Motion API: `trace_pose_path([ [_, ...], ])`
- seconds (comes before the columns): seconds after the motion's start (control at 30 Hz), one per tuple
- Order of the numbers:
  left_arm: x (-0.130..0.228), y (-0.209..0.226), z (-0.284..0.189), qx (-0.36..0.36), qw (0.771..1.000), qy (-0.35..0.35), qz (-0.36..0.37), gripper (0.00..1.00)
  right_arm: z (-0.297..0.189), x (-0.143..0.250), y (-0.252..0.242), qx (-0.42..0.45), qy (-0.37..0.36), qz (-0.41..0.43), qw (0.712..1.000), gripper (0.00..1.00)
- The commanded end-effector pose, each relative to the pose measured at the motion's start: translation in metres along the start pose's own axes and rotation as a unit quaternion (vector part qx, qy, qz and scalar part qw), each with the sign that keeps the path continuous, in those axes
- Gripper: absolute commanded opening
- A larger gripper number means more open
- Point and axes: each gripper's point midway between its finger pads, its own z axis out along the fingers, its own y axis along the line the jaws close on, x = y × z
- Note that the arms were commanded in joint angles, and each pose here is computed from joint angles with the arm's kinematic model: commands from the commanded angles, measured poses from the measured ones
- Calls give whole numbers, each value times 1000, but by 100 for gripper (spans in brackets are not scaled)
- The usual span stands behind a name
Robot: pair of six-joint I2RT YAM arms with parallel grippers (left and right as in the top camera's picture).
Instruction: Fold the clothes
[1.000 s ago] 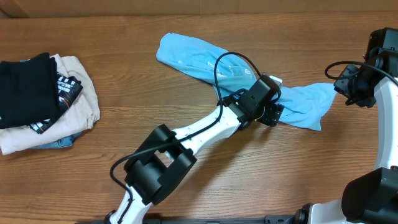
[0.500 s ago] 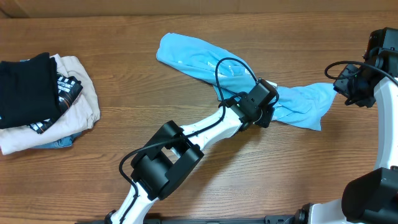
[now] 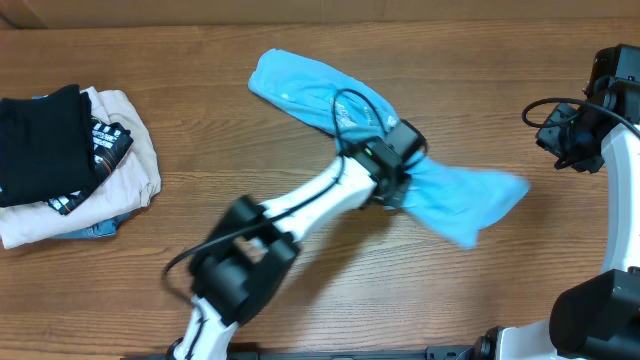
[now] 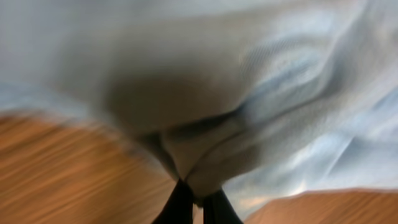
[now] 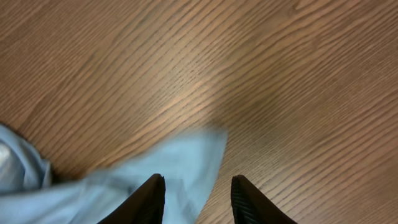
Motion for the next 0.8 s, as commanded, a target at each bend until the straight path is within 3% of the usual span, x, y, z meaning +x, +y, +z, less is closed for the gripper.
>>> trace_pose_path([
  [0.0, -39, 69, -115, -86, 991, -100, -28, 4, 0, 3, -2, 2, 5, 1, 1000, 38],
  [0.17, -22, 120, -164, -73, 988, -94, -94, 4, -2, 26, 16, -48, 56, -18, 997, 38],
  [0.3, -22, 133, -169, -48, 989, -90, -108, 5, -13, 56, 57, -145, 105, -109, 978, 38],
  [0.5, -44, 112, -182, 11, 989, -134, -54, 5, -14, 65, 70, -140, 103, -150, 973, 39],
  [0.63, -66, 97, -217, 47, 979, -194, -37, 6, -14, 63, 71, -141, 98, -150, 974, 39],
  [0.7, -82, 86, -247, 68, 968, -240, -23, 10, -13, 61, 70, -140, 95, -148, 974, 39],
  [0.77, -96, 83, -277, 72, 956, -285, -15, 22, -13, 60, 70, -140, 93, -147, 975, 39],
])
